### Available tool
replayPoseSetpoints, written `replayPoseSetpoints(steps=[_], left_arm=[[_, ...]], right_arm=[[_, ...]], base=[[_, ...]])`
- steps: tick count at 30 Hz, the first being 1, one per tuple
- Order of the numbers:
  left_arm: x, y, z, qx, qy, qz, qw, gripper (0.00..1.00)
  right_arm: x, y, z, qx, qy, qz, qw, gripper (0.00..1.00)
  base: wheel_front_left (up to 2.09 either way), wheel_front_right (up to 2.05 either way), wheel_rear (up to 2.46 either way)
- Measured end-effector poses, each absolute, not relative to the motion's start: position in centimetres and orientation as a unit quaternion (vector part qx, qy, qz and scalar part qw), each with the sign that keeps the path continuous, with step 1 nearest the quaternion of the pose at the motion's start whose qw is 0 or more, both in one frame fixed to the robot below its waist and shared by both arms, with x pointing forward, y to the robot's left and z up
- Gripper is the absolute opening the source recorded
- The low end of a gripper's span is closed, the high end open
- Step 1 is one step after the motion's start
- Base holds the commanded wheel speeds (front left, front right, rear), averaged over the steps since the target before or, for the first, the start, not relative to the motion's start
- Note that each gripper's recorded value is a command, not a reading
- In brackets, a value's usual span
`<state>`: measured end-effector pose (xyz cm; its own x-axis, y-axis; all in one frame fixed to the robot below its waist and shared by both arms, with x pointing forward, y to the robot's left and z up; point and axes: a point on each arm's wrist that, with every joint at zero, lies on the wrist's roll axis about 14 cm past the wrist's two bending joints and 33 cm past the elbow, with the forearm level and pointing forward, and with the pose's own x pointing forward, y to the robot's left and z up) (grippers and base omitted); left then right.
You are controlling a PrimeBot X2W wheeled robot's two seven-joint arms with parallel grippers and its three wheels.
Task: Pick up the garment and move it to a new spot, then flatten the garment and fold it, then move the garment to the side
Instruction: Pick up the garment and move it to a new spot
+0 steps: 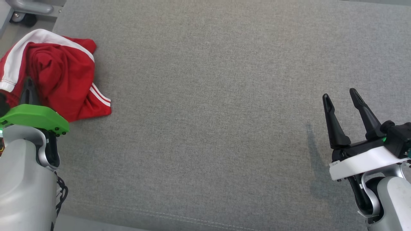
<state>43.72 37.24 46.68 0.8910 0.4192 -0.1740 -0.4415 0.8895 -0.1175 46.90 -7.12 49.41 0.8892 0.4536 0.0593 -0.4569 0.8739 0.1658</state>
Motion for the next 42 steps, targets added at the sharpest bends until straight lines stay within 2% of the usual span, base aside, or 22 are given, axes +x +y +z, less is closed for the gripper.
replayPoseSetpoints(steps=[5,6,7,8,13,21,33,42], left_arm=[[43.4,36.7,49.6,-0.064,0.022,0.208,0.976,0.0],[43.1,36.6,50.1,-0.06,0.013,0.208,0.976,0.12],[42.8,36.4,50.7,-0.057,0.004,0.206,0.977,0.51],[42.4,36.2,51.3,-0.055,-0.008,0.204,0.977,1.0],[40.3,34.8,55.4,-0.03,-0.078,0.188,0.979,1.0],[36.1,32.0,57.0,-0.009,-0.112,0.162,0.98,1.0],[30.9,28.7,55.1,-0.023,-0.062,0.144,0.987,1.0],[29.4,28.6,54.6,-0.032,-0.051,0.152,0.987,1.0]], right_arm=[[46.4,-6.8,50.5,0.091,-0.024,0.236,0.967,1.0],[46.2,-6.7,50.7,0.092,-0.027,0.236,0.967,1.0],[46.1,-6.6,50.9,0.093,-0.028,0.237,0.967,1.0],[45.9,-6.4,51.1,0.093,-0.031,0.238,0.966,1.0],[45.2,-5.8,52.4,0.096,-0.047,0.243,0.964,1.0],[43.9,-5.0,53.3,0.098,-0.055,0.249,0.962,1.0],[41.7,-4.2,53.9,0.1,-0.059,0.256,0.96,1.0],[41.0,-3.9,54.2,0.102,-0.062,0.258,0.959,1.0]], base=[[0.0,0.0,0.0],[0.0,0.0,0.0],[0.0,0.0,0.0],[0.0,0.0,0.0],[0.0,0.0,0.0],[0.0,0.0,0.0],[0.0,0.0,0.0],[0.0,0.0,0.0]])
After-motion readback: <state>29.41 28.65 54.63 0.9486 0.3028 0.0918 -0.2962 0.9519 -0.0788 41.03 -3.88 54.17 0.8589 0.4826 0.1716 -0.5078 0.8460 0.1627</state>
